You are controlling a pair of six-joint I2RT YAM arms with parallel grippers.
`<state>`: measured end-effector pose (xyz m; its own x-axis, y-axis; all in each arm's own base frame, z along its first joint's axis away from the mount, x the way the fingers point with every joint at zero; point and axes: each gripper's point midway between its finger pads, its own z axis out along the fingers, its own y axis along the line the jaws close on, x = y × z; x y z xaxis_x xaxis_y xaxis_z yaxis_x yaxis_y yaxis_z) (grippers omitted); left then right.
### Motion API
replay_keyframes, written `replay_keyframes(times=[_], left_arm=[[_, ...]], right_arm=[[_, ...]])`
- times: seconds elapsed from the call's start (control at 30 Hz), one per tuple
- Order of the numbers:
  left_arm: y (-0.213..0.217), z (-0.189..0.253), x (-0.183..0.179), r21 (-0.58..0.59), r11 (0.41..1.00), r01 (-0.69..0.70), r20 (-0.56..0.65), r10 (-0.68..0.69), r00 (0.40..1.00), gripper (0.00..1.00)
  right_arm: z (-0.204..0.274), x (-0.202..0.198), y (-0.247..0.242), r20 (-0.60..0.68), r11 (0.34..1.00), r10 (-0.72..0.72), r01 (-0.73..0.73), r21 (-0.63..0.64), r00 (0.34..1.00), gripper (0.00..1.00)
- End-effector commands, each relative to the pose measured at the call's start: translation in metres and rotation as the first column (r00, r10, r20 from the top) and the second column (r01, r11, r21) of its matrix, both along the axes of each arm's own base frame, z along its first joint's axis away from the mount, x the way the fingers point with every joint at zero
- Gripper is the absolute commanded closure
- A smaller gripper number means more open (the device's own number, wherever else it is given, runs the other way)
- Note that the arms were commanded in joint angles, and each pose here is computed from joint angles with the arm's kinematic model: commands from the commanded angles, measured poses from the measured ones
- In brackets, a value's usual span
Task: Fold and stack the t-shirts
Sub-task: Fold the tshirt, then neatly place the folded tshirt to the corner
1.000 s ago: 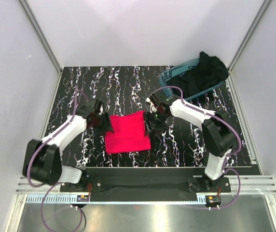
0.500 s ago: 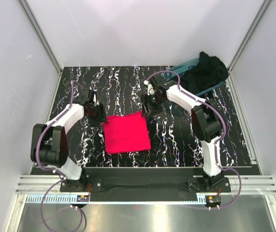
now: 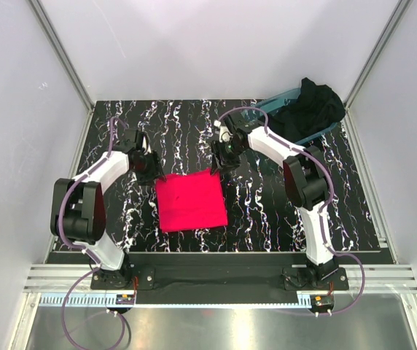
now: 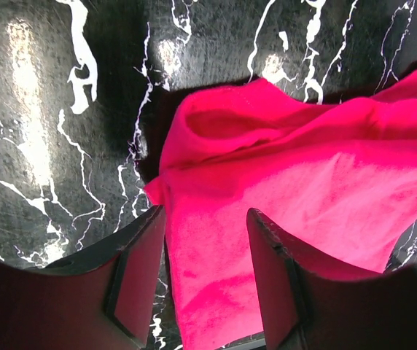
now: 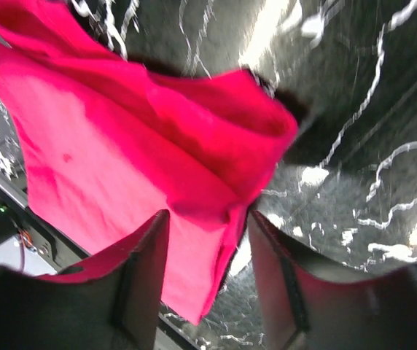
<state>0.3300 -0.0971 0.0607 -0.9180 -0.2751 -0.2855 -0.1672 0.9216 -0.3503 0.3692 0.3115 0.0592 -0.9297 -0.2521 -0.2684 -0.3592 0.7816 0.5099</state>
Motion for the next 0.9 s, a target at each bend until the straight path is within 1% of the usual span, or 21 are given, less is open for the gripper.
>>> replay_keyframes(times=[0.0, 0.1, 0.3, 0.4, 0.43, 0.53, 0.57, 0.6, 0.63, 0.67, 0.73, 0.77, 0.87], left_arm=[[-0.002, 0.008, 0.019, -0.023, 1.0, 0.02, 0.055, -0.018, 0.998, 0.46], [-0.004, 0.006, 0.021, -0.028, 0.999, 0.022, 0.052, -0.021, 0.998, 0.47], [-0.005, 0.0, 0.026, -0.038, 0.999, 0.021, 0.045, -0.019, 0.999, 0.49], [-0.007, 0.001, 0.03, -0.051, 0.998, 0.024, 0.056, -0.021, 0.998, 0.53], [-0.008, 0.002, 0.033, -0.054, 0.998, 0.026, 0.063, -0.023, 0.998, 0.56], [-0.009, 0.006, 0.036, -0.06, 0.998, 0.029, 0.081, -0.024, 0.996, 0.7], [-0.009, 0.011, 0.037, -0.062, 0.998, 0.032, 0.098, -0.026, 0.995, 0.79], [-0.009, 0.014, 0.037, -0.064, 0.997, 0.034, 0.107, -0.027, 0.994, 0.85], [-0.01, 0.017, 0.038, -0.066, 0.997, 0.035, 0.118, -0.027, 0.993, 0.9], [-0.01, 0.024, 0.038, -0.068, 0.997, 0.038, 0.135, -0.029, 0.99, 1.0], [-0.01, 0.03, 0.035, -0.072, 0.997, 0.036, 0.142, -0.025, 0.989, 1.0], [-0.01, 0.033, 0.032, -0.075, 0.997, 0.035, 0.149, -0.023, 0.989, 1.0], [-0.009, 0.052, 0.025, -0.082, 0.996, 0.023, 0.182, -0.007, 0.983, 1.0]], right_arm=[[0.016, 0.014, 0.019, 0.037, 0.998, 0.011, -0.014, 0.069, 0.999, 0.53], [0.014, 0.015, 0.021, 0.024, 0.997, 0.006, -0.008, 0.071, 1.0, 0.59], [0.013, 0.015, 0.022, 0.013, 0.997, 0.005, -0.006, 0.071, 1.0, 0.63], [0.013, 0.014, 0.023, 0.008, 0.997, 0.005, -0.006, 0.073, 1.0, 0.67], [0.013, 0.015, 0.023, 0.006, 0.997, 0.003, -0.004, 0.074, 1.0, 0.7], [0.015, 0.014, 0.023, 0.003, 0.997, 0.0, 0.0, 0.073, 1.0, 0.81], [0.017, 0.015, 0.022, 0.006, 0.998, -0.007, 0.007, 0.069, 1.0, 0.84], [0.02, 0.014, 0.021, 0.007, 0.998, -0.013, 0.012, 0.068, 1.0, 0.89], [0.022, 0.013, 0.02, 0.004, 0.998, -0.018, 0.017, 0.065, 1.0, 0.91], [0.031, 0.013, 0.018, 0.021, 0.998, -0.027, 0.025, 0.065, 0.999, 0.92], [0.038, 0.009, 0.014, 0.028, 0.998, -0.041, 0.039, 0.051, 0.999, 0.95], [0.049, 0.01, 0.01, 0.053, 0.998, -0.054, 0.052, 0.048, 0.997, 0.95], [0.064, 0.002, 0.003, 0.052, 0.996, -0.075, 0.073, 0.042, 0.996, 0.96]])
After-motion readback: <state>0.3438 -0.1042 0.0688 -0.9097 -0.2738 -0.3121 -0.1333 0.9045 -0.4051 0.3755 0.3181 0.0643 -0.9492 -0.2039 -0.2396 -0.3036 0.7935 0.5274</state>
